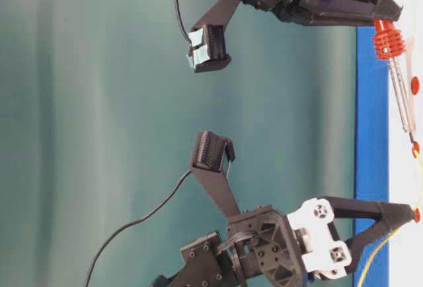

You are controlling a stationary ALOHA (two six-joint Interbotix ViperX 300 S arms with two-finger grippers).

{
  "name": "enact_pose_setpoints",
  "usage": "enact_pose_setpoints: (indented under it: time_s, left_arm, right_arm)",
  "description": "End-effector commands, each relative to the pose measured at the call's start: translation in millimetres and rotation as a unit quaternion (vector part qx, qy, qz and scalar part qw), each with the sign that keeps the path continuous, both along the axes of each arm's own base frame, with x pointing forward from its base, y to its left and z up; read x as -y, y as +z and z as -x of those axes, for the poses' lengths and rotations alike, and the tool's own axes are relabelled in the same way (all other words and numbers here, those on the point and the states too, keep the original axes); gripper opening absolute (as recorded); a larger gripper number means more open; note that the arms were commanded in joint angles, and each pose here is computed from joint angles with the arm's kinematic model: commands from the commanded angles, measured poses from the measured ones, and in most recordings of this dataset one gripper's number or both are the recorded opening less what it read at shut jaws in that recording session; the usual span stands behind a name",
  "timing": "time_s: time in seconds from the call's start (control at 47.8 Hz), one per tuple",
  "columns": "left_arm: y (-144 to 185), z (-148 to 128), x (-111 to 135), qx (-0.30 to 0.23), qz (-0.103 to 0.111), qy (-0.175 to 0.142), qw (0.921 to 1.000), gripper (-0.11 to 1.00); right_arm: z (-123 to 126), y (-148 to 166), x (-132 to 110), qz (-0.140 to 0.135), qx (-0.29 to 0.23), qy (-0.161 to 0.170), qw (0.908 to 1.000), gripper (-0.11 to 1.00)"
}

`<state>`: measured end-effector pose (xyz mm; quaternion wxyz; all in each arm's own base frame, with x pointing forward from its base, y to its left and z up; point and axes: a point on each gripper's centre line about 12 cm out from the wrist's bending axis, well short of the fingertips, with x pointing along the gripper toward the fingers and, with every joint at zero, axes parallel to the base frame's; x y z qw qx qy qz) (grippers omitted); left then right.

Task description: Touch the tip of the soldering iron to the tip of the solder at the mark.

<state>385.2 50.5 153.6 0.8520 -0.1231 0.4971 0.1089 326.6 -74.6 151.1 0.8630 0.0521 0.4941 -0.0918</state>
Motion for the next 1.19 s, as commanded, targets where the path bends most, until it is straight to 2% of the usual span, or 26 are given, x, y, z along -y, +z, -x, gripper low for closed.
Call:
enact_pose_setpoints:
  time_s: [0.0, 0.272, 0.439, 0.794, 1.171]
  left_arm:
    - [11.1, -4.0, -0.1, 0.017, -0.004, -0.002, 0.9998, 0.03]
    - [12.8, -3.2, -3.6, 0.019, -0.005, 0.0, 0.9998, 0.03]
    - [25.2, 0.0, -5.0, 0.031, -0.01, -0.001, 0.9995, 0.03]
    - [66.4, 32.4, 0.2, 0.07, -0.011, 0.004, 0.9974, 0.03]
    - [65.3, 44.4, 1.4, 0.079, -0.013, 0.005, 0.9967, 0.03]
  right_arm:
    - [-7.0, 11.9, 2.3, 0.006, 0.02, 0.0, 0.9998, 0.06]
    - [-7.0, 11.4, 2.3, 0.006, 0.019, 0.0, 0.9998, 0.06]
    - [-7.2, 11.5, 2.3, 0.006, 0.02, 0.001, 0.9998, 0.07]
    - [-7.3, 11.6, 2.4, 0.007, 0.02, 0.001, 0.9998, 0.07]
    - [-7.3, 14.6, 2.4, 0.009, 0.029, 0.001, 0.9995, 0.06]
